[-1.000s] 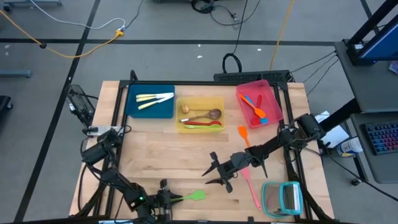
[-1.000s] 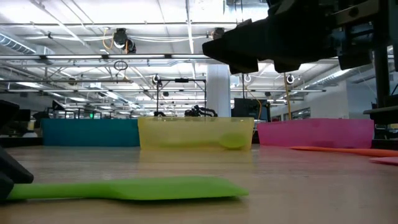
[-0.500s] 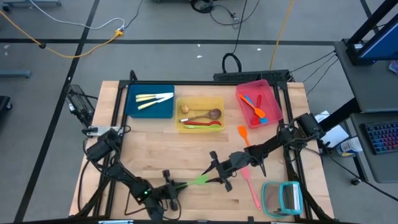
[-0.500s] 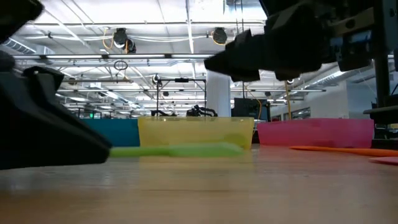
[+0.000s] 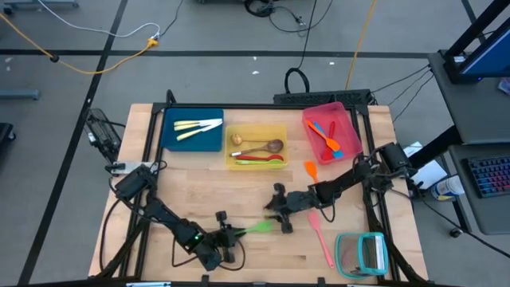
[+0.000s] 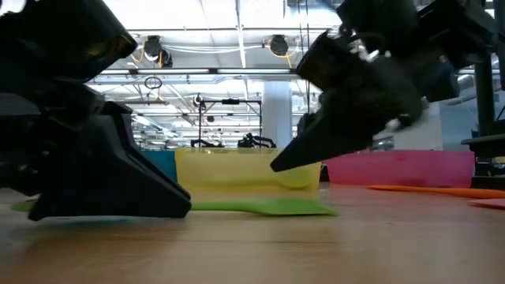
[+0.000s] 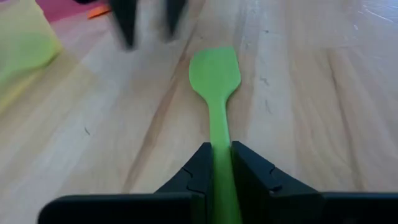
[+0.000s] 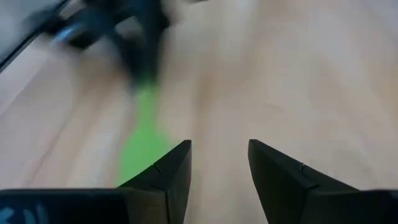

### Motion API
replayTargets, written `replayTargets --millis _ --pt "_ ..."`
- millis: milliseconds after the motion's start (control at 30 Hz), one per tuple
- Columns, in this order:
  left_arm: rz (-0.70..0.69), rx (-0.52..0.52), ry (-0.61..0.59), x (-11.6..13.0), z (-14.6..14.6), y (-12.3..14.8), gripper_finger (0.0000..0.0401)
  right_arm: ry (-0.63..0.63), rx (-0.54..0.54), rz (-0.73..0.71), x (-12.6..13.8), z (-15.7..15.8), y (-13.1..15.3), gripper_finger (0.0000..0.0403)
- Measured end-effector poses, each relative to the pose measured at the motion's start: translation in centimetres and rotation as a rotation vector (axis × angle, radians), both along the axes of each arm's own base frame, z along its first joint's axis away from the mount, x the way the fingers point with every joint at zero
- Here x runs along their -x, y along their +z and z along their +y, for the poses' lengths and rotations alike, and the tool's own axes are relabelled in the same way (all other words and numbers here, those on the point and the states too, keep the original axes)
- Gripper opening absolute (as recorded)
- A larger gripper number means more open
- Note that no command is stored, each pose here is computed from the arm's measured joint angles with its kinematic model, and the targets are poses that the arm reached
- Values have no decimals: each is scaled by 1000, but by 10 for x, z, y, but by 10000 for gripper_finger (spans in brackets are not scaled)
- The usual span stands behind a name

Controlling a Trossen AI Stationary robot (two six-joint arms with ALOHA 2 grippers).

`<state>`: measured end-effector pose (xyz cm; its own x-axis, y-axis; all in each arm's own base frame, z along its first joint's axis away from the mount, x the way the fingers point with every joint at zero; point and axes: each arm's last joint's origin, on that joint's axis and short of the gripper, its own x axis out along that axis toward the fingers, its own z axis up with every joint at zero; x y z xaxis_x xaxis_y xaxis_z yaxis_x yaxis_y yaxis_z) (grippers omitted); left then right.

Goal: Pick & Place Kitchen Items
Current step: Put the green spatula into the red bin

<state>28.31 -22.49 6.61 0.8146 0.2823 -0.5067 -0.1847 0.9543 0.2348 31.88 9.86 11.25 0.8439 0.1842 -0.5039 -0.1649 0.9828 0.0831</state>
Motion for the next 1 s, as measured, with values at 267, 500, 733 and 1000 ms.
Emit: replayTargets --millis 267,500,733,1000 --pt "5 -28 5 -4 5 0 58 -136 -312 148 0 -14 -6 151" --pt "-13 -90 38 -7 10 2 45 -209 -390 210 9 -17 -14 150" --pt "-14 -99 71 -13 19 2 47 -209 -394 203 9 -17 -14 150" --pt "-16 -180 129 -21 33 3 54 -161 -408 214 10 -16 -14 150"
